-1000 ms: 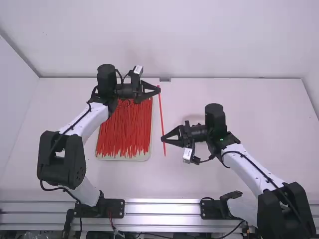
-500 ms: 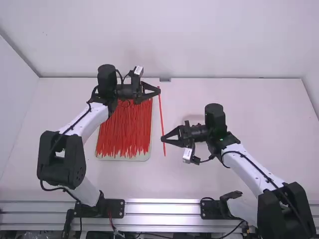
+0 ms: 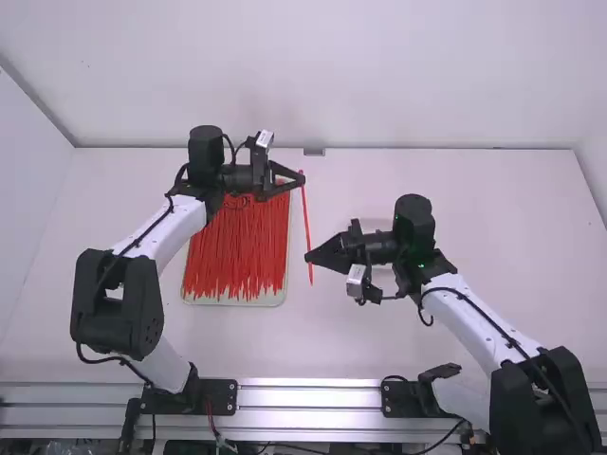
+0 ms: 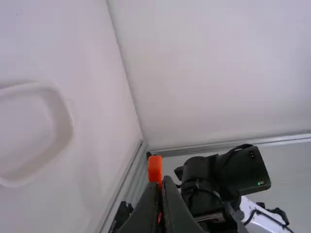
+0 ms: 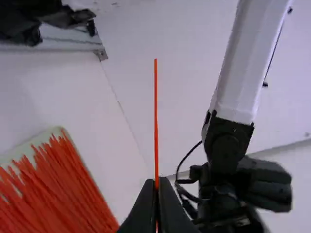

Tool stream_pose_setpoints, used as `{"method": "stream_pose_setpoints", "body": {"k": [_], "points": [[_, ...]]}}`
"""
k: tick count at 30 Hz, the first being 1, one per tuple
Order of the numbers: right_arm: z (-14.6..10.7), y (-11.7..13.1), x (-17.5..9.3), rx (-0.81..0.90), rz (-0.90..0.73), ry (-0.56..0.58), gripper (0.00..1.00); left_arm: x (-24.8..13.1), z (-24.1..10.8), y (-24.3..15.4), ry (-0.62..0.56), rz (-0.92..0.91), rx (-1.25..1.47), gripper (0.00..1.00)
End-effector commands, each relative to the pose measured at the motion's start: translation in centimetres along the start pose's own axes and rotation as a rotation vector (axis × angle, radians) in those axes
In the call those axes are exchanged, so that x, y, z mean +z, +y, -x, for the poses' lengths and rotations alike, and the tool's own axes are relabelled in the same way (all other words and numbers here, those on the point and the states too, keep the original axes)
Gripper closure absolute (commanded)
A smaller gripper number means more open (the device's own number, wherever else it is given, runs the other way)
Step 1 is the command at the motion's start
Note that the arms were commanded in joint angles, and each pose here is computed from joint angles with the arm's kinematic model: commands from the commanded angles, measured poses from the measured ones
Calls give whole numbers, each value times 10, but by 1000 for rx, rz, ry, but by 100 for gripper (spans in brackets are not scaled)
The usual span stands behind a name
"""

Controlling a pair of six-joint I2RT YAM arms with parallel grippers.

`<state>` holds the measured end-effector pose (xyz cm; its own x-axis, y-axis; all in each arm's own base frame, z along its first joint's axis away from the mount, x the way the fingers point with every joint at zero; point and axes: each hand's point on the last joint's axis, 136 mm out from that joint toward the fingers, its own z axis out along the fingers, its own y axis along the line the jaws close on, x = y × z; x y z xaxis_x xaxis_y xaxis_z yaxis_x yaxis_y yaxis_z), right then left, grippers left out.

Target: Fasten the cable tie

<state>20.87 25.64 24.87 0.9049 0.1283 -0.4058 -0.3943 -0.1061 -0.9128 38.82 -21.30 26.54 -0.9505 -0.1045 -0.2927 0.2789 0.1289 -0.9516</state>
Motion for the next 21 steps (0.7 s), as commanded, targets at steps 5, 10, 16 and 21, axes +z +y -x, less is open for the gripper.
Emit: {"method": "stream_pose_setpoints", "body": {"k": [5,10,16,21], "points": [[-13,0,0,356,-26,66,100,3,-11,-7,37,-20,123,98],[-27,-12,-2,484,-90,140,100,3,-12,-5,39,-18,238,98],[-20,-11,-1,530,-76,104,100,2,-21,7,57,2,500,98],[-9,-8,0,664,-47,43,100,2,-25,12,70,6,611,98]]}}
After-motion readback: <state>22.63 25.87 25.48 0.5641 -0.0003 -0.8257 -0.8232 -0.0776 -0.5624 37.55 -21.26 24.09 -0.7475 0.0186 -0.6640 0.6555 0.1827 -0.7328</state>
